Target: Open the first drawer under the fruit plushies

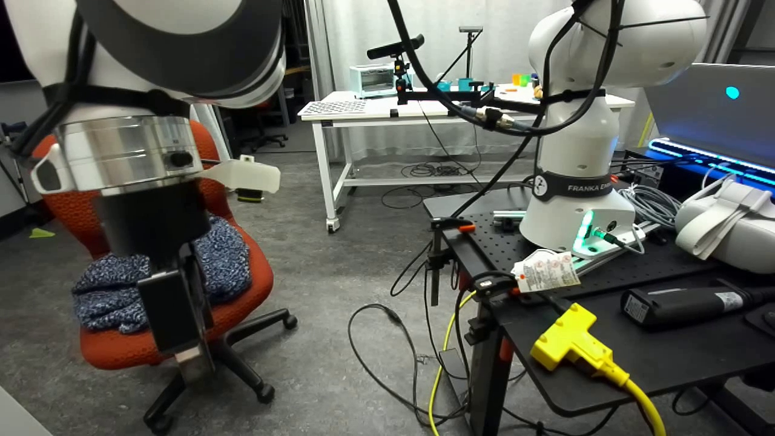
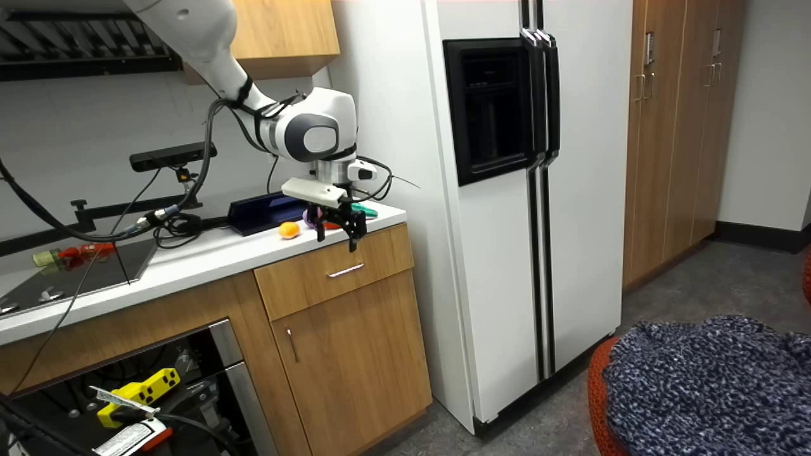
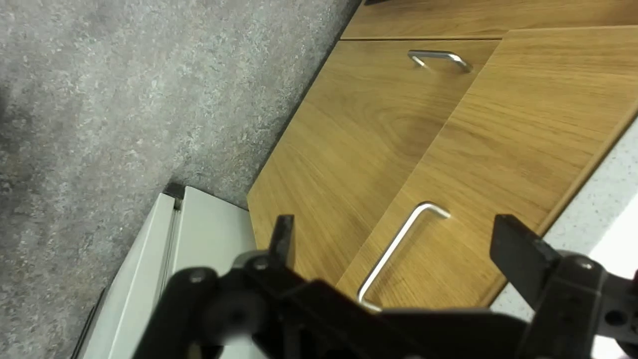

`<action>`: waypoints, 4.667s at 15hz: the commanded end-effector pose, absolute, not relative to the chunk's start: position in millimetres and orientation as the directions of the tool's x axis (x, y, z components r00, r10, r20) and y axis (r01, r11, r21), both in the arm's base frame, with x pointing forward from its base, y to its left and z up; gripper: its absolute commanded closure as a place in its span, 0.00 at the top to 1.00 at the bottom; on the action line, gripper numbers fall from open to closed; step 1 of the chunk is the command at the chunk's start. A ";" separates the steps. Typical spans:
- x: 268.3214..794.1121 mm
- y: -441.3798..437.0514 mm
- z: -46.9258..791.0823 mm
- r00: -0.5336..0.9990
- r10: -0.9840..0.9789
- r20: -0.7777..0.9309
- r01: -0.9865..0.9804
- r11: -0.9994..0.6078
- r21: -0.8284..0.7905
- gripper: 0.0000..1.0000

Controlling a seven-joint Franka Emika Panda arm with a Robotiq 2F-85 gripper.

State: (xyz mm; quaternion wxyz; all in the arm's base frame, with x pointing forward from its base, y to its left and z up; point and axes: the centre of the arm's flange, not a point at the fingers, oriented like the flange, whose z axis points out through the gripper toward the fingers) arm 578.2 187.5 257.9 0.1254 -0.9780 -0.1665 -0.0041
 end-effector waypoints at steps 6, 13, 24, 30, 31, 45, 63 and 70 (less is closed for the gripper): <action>584.4 165.2 245.7 0.949 0.312 0.044 0.314 -0.923 -0.221 1.00; 615.9 161.3 211.9 0.952 0.301 0.060 0.306 -0.915 -0.264 1.00; 656.8 203.9 168.6 0.946 0.313 0.086 0.324 -0.888 -0.326 1.00; 674.9 222.8 145.6 0.946 0.298 0.130 0.325 -0.882 -0.341 1.00; 675.0 224.3 141.3 0.945 0.298 0.131 0.326 -0.881 -0.343 1.00; 677.7 184.8 144.8 0.942 0.304 0.141 0.331 -0.906 -0.262 1.00; 670.0 220.6 124.5 0.957 0.263 0.124 0.290 -0.884 -0.366 1.00; 669.4 203.8 126.4 0.949 0.291 0.120 0.314 -0.898 -0.307 1.00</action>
